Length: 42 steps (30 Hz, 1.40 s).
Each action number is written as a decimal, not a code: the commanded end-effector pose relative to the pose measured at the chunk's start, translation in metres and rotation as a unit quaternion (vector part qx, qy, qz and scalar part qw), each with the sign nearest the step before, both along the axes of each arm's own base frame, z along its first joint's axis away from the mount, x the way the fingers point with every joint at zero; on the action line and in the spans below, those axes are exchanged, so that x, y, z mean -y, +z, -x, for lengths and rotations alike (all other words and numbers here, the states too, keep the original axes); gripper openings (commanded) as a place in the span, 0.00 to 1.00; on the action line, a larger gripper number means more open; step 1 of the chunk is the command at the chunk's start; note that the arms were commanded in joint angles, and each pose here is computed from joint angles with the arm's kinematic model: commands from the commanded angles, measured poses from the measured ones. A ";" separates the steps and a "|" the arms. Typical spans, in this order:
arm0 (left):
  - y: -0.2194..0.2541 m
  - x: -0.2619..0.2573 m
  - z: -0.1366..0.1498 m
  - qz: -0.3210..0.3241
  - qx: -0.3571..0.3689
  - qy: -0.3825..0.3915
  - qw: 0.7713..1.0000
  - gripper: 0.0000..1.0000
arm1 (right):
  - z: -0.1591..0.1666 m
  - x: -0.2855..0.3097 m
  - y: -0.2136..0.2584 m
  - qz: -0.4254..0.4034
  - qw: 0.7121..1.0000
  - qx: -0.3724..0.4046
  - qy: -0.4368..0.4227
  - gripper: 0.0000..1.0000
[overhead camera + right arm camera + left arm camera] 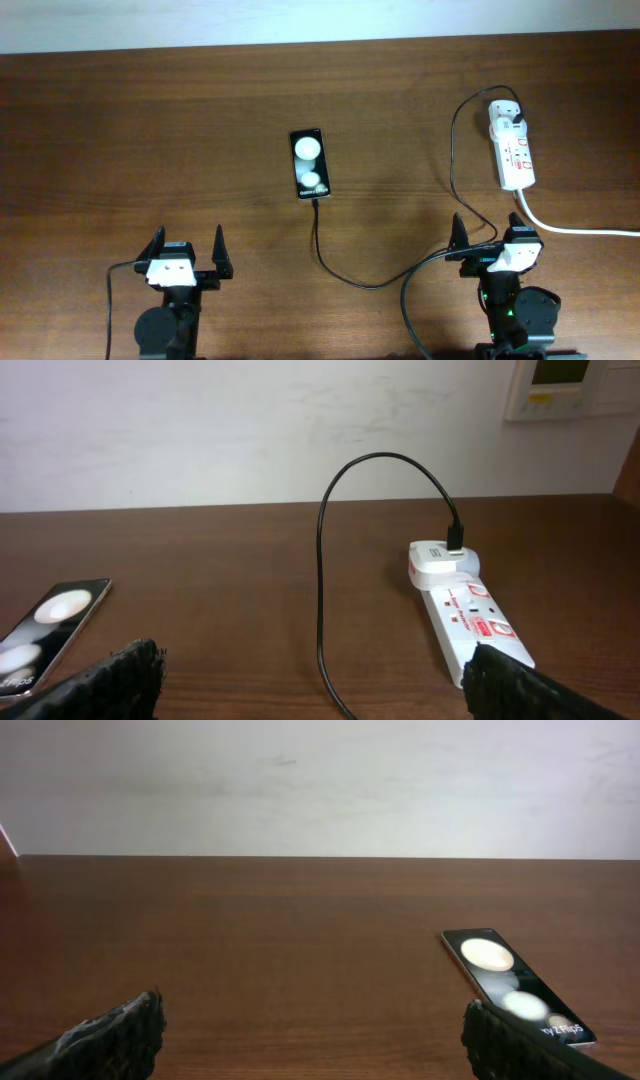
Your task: Plug charger to phone and switch on socket
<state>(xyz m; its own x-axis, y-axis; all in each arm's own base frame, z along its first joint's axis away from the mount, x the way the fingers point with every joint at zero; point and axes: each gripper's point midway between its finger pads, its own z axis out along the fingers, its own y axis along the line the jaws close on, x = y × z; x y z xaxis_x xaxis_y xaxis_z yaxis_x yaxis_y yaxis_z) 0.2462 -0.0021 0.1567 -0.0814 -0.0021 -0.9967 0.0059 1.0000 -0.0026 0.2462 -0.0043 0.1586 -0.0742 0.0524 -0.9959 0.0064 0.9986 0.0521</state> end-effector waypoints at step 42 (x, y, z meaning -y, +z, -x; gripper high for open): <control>-0.002 -0.002 0.000 -0.006 -0.002 0.005 1.000 0.99 | 0.000 0.003 -0.002 -0.004 1.000 -0.001 -0.009 0.99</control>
